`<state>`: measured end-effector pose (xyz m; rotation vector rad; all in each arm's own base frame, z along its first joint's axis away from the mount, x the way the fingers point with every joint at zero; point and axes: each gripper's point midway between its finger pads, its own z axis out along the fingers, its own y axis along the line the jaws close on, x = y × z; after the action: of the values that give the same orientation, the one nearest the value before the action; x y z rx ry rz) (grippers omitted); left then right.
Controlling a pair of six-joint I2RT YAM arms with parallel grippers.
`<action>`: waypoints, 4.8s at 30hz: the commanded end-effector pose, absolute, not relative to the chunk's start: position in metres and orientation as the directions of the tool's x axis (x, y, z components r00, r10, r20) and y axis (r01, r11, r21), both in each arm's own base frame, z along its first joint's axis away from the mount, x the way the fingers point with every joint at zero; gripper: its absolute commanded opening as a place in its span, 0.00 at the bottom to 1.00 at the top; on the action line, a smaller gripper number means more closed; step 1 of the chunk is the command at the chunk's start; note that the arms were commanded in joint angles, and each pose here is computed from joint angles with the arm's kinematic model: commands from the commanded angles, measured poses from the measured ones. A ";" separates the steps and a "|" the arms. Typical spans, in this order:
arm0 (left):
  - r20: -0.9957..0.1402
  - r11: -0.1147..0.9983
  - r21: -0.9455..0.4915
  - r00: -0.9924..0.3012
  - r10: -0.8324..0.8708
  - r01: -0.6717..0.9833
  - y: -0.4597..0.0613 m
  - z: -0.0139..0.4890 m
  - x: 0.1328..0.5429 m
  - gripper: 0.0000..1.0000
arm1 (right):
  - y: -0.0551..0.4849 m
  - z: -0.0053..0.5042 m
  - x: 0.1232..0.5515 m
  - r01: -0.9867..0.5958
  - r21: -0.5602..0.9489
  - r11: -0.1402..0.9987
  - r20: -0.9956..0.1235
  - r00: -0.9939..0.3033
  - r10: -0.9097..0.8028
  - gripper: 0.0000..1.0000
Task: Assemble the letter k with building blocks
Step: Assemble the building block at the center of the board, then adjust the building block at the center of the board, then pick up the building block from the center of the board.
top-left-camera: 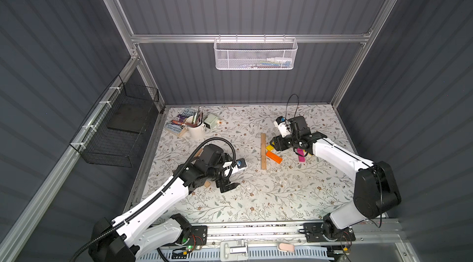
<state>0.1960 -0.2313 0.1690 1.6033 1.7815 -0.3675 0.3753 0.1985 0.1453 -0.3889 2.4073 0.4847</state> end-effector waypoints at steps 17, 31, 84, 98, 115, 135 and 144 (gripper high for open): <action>-0.645 0.321 0.318 -0.045 0.763 0.892 -0.213 0.174 0.212 1.00 | 0.205 0.070 0.381 -0.026 -0.057 0.998 -0.421 -0.906 -0.048 0.93; -0.645 0.314 0.319 -0.038 0.763 0.894 -0.213 0.175 0.211 1.00 | 0.214 0.042 0.387 -0.070 -0.126 0.990 -0.372 -0.922 -0.112 0.98; -0.461 0.961 -0.040 -0.848 -0.261 -0.274 -0.056 0.086 0.335 0.56 | 0.246 0.267 0.272 -0.504 0.478 0.720 -0.746 -0.665 0.029 0.99; -0.346 0.961 -0.003 -0.901 -0.261 -0.277 -0.058 0.045 0.340 0.50 | 0.255 0.247 0.275 -0.501 0.484 0.717 -0.704 -0.710 -0.021 0.99; -0.303 0.969 -0.033 -0.922 -0.242 -0.244 -0.066 0.031 0.338 0.41 | 0.261 0.250 0.277 -0.483 0.518 0.706 -0.685 -0.728 0.005 0.99; -0.268 0.970 -0.040 -0.933 -0.241 -0.239 -0.069 0.019 0.331 0.32 | 0.258 0.258 0.274 -0.470 0.535 0.702 -0.683 -0.730 0.032 0.99; -0.332 0.970 -0.164 -0.916 -0.224 -0.178 -0.088 0.060 0.339 0.14 | 0.255 0.259 0.273 -0.447 0.551 0.705 -0.673 -0.738 0.058 0.99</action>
<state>0.3361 -0.0776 0.0339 -0.3240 2.8116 -0.0762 0.2754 0.2552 0.2463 -0.3103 2.2522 0.9345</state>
